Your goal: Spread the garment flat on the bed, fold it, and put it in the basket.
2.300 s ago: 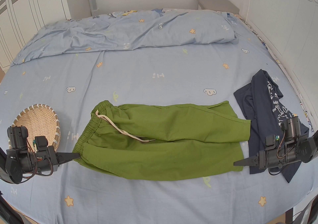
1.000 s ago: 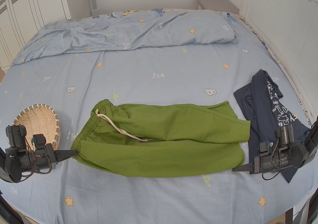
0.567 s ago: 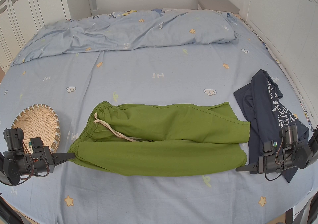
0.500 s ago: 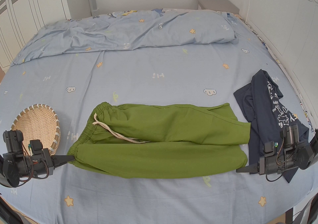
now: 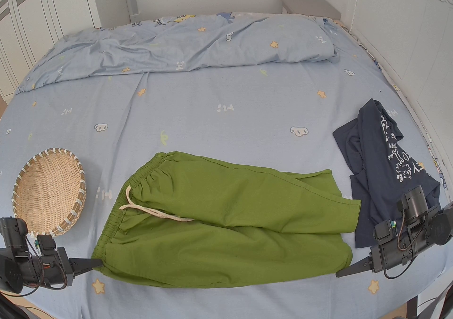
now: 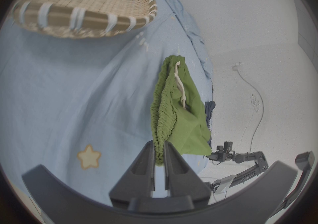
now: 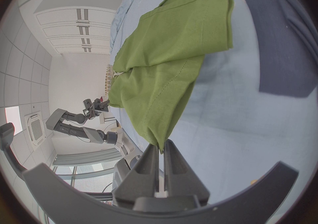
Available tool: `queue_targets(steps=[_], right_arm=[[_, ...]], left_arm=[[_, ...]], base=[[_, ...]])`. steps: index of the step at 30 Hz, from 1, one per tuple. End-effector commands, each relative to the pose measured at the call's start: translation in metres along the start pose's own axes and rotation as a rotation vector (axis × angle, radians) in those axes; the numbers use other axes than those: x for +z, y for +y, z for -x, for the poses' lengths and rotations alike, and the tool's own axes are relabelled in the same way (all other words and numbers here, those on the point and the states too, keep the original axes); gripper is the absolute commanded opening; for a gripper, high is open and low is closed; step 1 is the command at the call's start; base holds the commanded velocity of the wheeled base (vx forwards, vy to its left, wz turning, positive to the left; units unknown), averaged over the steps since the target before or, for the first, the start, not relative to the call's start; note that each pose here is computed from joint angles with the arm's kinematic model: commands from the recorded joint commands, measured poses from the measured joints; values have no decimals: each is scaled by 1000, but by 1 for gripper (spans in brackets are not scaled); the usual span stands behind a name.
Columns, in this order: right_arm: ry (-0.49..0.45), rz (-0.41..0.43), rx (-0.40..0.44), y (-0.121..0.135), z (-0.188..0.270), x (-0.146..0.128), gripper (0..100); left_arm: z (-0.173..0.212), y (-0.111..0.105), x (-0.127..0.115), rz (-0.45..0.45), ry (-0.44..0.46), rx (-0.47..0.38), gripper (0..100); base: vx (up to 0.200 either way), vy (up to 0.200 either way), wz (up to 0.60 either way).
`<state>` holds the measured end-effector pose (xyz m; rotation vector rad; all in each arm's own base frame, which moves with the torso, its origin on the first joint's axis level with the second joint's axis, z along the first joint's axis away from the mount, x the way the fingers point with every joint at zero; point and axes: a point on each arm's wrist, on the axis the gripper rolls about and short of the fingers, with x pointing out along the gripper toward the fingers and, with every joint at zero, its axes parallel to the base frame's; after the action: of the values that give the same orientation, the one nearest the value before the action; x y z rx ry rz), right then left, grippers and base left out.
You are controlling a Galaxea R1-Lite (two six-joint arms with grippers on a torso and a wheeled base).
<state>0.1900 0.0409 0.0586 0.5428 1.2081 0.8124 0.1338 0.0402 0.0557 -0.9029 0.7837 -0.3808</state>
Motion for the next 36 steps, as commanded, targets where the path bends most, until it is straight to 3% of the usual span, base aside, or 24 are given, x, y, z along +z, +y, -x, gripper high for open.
queue_targets(steps=[1, 9, 24, 36], right_arm=[[50, -24, -2, 1, -2, -17, 0], [110, -47, -65, -2, -7, -37, 0], [138, -62, -108, -4, -9, -43, 0], [178, -55, -134, -4, -14, -48, 0]], left_arm=[[17, 0, -16, -57, -36, 52, 0], [27, 12, -28, -122, -22, 185, 0], [28, 14, -48, -107, 113, 230, 0], [27, 16, -51, -74, 170, 253, 0]], base=[[0, 0, 0], [0, 0, 0], [0, 0, 0], [0, 0, 0]])
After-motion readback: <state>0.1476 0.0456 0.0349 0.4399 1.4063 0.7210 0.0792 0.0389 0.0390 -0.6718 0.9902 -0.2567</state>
